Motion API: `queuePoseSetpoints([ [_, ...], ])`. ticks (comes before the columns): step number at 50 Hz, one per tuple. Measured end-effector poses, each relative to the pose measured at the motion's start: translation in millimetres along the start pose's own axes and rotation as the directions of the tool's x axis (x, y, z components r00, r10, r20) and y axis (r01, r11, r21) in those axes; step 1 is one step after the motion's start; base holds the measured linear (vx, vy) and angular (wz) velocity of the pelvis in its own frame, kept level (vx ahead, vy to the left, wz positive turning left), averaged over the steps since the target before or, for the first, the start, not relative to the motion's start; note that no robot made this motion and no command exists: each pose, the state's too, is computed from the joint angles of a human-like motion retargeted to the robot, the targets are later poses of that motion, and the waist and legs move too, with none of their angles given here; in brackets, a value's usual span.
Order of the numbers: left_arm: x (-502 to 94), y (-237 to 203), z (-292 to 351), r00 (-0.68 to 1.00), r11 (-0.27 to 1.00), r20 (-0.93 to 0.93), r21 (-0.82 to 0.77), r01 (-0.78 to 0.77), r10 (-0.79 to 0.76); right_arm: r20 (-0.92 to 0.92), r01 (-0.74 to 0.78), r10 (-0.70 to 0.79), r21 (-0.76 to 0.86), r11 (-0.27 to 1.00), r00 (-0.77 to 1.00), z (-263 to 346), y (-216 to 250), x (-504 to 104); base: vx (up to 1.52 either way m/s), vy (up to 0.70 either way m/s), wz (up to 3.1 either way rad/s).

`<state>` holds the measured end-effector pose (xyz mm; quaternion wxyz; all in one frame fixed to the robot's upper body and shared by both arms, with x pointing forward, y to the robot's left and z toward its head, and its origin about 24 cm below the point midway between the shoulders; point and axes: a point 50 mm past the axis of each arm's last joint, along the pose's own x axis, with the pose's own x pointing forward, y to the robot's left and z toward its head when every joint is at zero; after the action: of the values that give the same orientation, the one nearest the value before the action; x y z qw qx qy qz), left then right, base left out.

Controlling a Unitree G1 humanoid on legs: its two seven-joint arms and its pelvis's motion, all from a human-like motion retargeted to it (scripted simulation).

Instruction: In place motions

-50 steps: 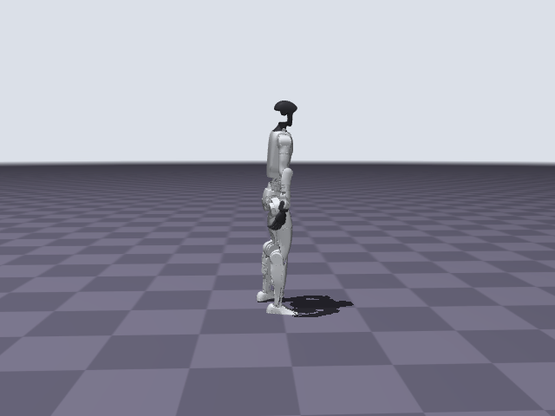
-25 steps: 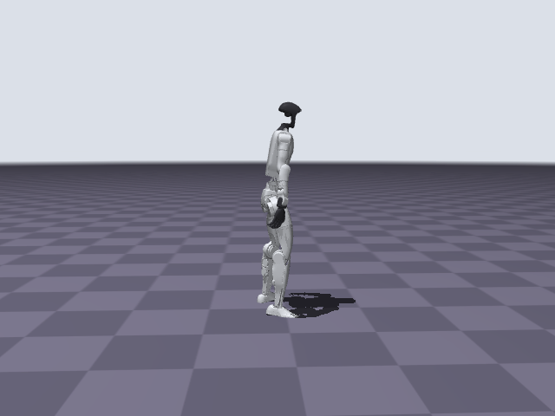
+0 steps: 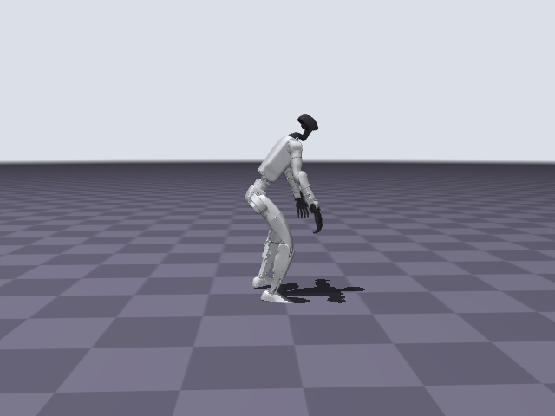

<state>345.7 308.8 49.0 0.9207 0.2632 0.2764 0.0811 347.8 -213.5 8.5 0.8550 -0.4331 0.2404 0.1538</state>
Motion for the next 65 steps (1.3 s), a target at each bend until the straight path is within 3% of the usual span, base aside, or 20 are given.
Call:
queuePoseSetpoints([
  [3,0,3,48,0.989,0.998,0.146,-0.067,0.016,-0.006,0.15,0.121,-0.121,0.012,0.993,0.981,41,-40,-3,-0.15,-0.03,-0.55],
  [7,-8,-5,108,0.936,0.972,0.342,-0.177,0.153,-0.085,0.32,0.272,-0.277,0.062,0.96,0.906,87,-84,-16,-0.13,-0.02,-0.25],
  [12,-27,2,165,0.846,0.969,0.527,-0.157,0.192,-0.082,0.444,0.384,-0.384,0.092,0.919,0.81,126,-123,-35,-0.07,0.01,-0.2],
  [18,-39,21,189,0.815,0.983,0.577,-0.111,0.148,-0.058,0.517,0.472,-0.455,0.107,0.875,0.725,150,-147,-52,0.01,0.02,-0.11],
  [27,-23,20,153,0.88,0.963,0.472,-0.216,0.159,-0.039,0.437,0.422,-0.412,0.079,0.903,0.799,125,-126,-34,0.04,0.04,-0.08],
  [33,-7,15,85,0.959,0.988,0.276,-0.122,0.096,-0.059,0.195,0.288,-0.286,0.016,0.957,0.938,49,-77,-10,0.06,0.01,-0.06],
  [38,-1,-19,-16,0.998,0.995,-0.002,-0.079,0.061,-0.061,-0.201,0.099,-0.092,0.024,0.995,0.975,-58,6,-11,0.14,0.01,0.37],
  [41,-13,-64,-85,0.977,0.983,-0.187,-0.168,0.071,-0.102,-0.42,-0.031,0.083,0.13,0.991,0.904,-115,71,-34,0.09,-0.01,0.73],
  [45,-61,-137,-176,0.862,0.935,-0.425,-0.324,0.141,-0.277,-0.616,-0.136,0.369,0.392,0.91,0.696,-182,162,-99,0.14,0.04,0.79],
  [50,-166,-192,-277,0.594,0.905,-0.719,-0.423,0.039,-0.361,-0.669,-0.21,0.661,0.631,0.747,0.34,-227,251,-211,0.37,0.09,0.29],
  [56,-300,-233,-331,0.188,0.862,-0.858,-0.5,-0.09,-0.478,-0.663,-0.266,0.748,0.729,0.631,-0.041,-244,293,-319,0.43,0.16,0.16],
  [60,-329,-237,-338,0.103,0.853,-0.861,-0.507,-0.121,-0.497,-0.642,-0.199,0.765,0.757,0.622,-0.051,-242,297,-325,0.17,0.04,-0.18],
  [65,-281,-222,-330,0.233,0.872,-0.854,-0.487,-0.049,-0.464,-0.648,-0.129,0.739,0.729,0.672,0.185,-237,277,-263,-0.06,0.0,0.25],
])
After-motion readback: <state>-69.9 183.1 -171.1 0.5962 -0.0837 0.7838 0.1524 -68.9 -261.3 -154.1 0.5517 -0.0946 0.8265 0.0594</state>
